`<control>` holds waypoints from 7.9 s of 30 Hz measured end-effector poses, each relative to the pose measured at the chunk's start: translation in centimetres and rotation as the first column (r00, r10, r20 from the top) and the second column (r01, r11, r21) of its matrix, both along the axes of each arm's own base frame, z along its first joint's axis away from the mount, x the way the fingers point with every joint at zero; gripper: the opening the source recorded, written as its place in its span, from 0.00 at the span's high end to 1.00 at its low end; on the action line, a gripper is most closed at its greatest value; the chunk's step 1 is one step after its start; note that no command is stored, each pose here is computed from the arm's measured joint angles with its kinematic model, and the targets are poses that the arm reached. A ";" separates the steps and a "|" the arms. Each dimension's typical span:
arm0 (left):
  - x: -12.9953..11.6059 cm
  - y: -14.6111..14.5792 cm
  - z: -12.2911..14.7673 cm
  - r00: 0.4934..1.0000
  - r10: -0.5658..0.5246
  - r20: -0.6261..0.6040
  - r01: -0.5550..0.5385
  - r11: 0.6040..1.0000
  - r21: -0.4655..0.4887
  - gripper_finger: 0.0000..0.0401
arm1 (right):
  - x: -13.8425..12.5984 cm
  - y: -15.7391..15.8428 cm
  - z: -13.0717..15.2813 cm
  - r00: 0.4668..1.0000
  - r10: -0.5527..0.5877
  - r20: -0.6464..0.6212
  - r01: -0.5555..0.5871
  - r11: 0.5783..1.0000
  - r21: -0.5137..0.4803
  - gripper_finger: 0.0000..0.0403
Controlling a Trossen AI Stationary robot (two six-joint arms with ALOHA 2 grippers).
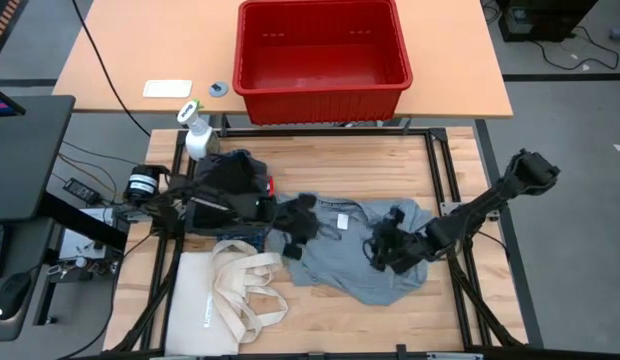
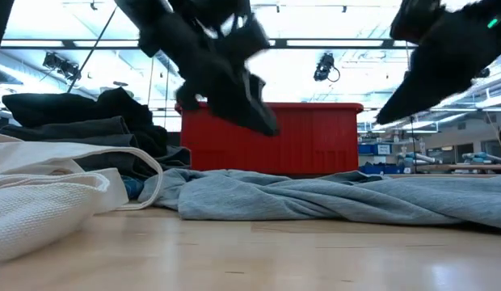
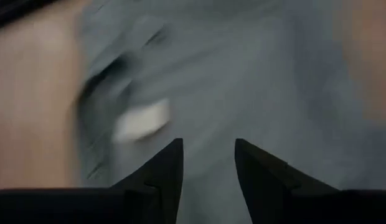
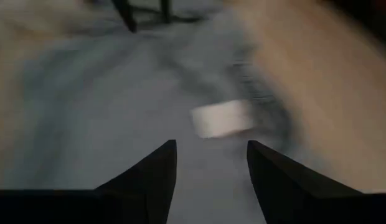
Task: Fold Laundry from Bin
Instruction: Fold the gray shirt
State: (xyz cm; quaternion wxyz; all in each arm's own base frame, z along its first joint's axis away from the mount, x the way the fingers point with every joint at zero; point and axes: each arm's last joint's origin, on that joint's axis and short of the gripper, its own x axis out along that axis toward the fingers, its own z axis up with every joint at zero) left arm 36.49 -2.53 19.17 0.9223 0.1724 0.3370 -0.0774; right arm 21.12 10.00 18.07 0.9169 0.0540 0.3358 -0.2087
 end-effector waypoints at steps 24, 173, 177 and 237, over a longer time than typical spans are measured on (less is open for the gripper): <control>-1.0 1.3 -2.3 0.999 -0.036 -0.028 0.028 0.967 -0.252 0.63 | -2.3 -4.5 -2.3 0.890 -0.313 -0.331 0.273 0.948 -0.162 0.37; -0.5 -13.7 0.5 0.854 0.154 -0.497 -0.147 0.988 0.054 0.50 | 2.3 8.9 -6.5 0.987 0.145 -0.064 -0.148 0.988 -0.050 0.41; -1.6 -14.5 3.5 0.863 0.154 -0.482 -0.168 0.986 0.014 0.53 | 2.3 7.2 -6.8 0.996 -0.014 -0.084 0.011 0.999 -0.039 0.41; -1.4 -11.7 4.0 0.851 0.204 -0.485 -0.179 0.979 0.098 1.00 | 2.7 6.0 -6.9 0.992 -0.082 -0.096 0.079 0.996 -0.032 0.41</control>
